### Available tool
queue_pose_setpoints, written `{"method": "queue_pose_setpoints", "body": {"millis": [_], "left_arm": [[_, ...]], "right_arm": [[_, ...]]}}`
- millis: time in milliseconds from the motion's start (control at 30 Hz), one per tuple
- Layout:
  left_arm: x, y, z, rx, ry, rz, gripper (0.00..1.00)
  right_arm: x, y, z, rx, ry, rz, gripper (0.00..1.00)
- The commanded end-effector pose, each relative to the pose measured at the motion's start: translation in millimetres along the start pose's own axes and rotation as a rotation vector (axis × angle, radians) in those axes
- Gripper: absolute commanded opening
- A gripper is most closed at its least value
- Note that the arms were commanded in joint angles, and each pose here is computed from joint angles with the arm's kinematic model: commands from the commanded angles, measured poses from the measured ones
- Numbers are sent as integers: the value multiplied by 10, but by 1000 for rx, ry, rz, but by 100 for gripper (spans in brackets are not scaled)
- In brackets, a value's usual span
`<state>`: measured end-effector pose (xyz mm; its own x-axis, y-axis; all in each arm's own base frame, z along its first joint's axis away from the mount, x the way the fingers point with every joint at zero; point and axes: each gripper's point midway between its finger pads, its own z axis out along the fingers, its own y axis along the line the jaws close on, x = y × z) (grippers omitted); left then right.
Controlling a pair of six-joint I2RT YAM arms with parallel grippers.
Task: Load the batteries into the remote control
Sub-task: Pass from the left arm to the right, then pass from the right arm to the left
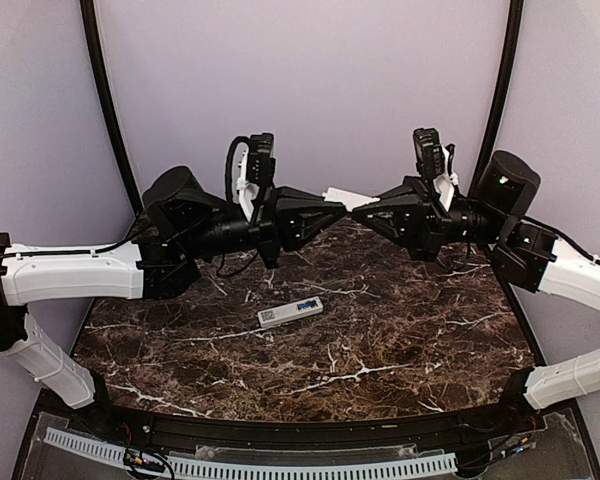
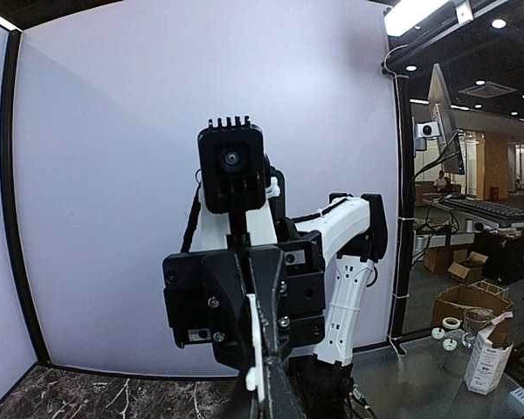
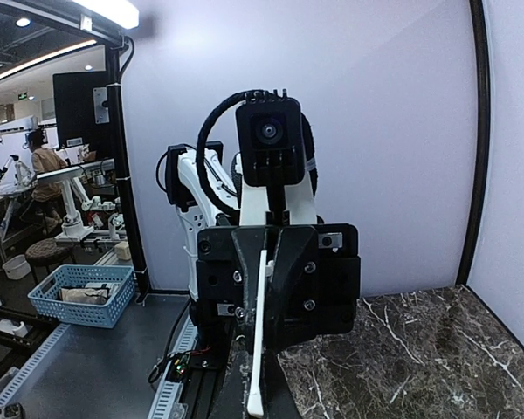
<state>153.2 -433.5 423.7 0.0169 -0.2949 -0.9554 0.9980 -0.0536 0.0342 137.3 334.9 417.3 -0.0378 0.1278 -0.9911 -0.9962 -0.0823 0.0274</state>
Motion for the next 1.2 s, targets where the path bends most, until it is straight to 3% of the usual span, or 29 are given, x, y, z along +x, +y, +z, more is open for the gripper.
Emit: {"method": "queue_pose_setpoints", "body": {"millis": [0,133,200,233,300,333,567,1000,1167], "left_arm": [[-15,-50,-6,17,-11,26,0],[10,-41,-32,2,1,34,2],[25,-37,-55,-8,11,40,26],[66,-32,-70,-15,24,37,47],[51,-32,-114,-34,40,54,63],[58,-13,-124,-49,50,73,65],[271,-8,-145,-48,228,64,59],[247,-119,-71,40,212,34,42],[254,-104,-60,36,218,34,26]], "right_arm": [[-103,57,14,-13,-6,-11,0],[-82,-14,-2,39,22,12,0],[-68,-41,-8,59,44,25,0],[-39,-55,-9,68,64,35,0],[25,-51,-20,70,111,42,0],[69,-36,-27,64,143,46,0],[197,92,-113,23,297,44,0],[321,88,-99,0,361,64,0],[338,70,-86,0,365,69,0]]}}
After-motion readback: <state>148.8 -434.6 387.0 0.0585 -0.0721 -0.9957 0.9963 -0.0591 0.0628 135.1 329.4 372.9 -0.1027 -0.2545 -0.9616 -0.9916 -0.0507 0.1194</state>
